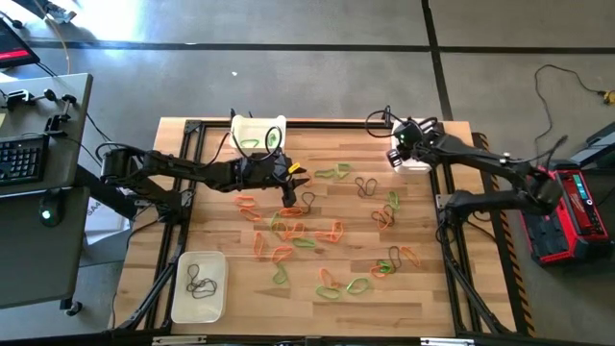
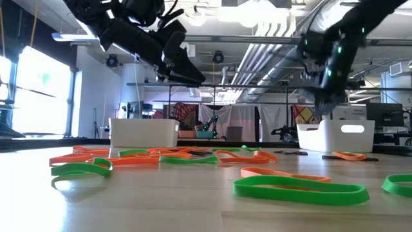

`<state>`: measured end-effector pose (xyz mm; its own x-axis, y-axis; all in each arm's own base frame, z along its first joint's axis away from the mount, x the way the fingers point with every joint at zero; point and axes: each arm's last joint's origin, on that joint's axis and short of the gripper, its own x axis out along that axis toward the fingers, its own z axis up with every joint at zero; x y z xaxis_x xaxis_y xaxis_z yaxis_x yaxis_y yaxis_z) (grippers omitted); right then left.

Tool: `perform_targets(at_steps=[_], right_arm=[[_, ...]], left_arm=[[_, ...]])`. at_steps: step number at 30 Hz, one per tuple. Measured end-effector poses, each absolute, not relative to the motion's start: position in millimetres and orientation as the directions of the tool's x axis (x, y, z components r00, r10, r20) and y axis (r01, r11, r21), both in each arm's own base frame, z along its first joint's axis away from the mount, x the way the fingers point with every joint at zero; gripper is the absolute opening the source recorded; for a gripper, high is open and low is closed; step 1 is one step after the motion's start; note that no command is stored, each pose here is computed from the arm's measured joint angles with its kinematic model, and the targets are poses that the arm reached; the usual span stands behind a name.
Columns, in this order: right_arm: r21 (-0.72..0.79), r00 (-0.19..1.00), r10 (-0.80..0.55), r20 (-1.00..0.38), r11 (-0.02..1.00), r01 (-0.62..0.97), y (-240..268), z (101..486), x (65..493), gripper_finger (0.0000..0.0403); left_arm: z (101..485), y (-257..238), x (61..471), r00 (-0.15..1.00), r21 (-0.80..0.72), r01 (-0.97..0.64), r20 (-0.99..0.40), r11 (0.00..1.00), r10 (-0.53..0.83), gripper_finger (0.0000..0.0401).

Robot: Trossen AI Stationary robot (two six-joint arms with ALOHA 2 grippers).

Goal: Sort rubber bands into baskets
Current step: Put the orange rubber band into the top right white bin

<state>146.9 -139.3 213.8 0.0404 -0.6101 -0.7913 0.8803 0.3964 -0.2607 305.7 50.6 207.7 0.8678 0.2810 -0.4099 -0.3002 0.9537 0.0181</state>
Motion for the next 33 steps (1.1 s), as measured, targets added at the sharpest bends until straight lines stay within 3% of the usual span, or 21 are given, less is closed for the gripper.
perform_targets(at_steps=[5,10,15,23,28,33], right_arm=[[-0.097,0.21,-0.48,-0.852,0.539,0.837,-99,246,157,0.003],[0.061,0.335,-0.286,-0.898,0.672,0.738,-50,251,162,0.0014],[0.126,0.307,-0.132,-0.943,0.71,0.693,-5,245,165,0.0052],[0.154,0.164,0.053,-0.985,0.698,0.699,55,226,171,0.0155],[0.063,0.03,0.059,-0.998,0.717,0.694,89,206,171,0.0215],[-0.012,-0.062,0.039,-0.997,0.747,0.665,104,189,174,0.0239]], left_arm=[[207,51,306,0.867,0.026,-0.297,-0.412,0.955,0.281,0.0135],[208,51,306,0.866,0.045,-0.289,-0.412,0.956,0.282,0.0135],[207,53,305,0.864,0.065,-0.288,-0.413,0.955,0.289,0.0135],[206,61,303,0.848,0.061,-0.315,-0.429,0.947,0.309,0.0135],[206,63,303,0.849,0.056,-0.314,-0.431,0.948,0.306,0.0135],[206,62,303,0.849,0.055,-0.313,-0.431,0.948,0.305,0.0135]])
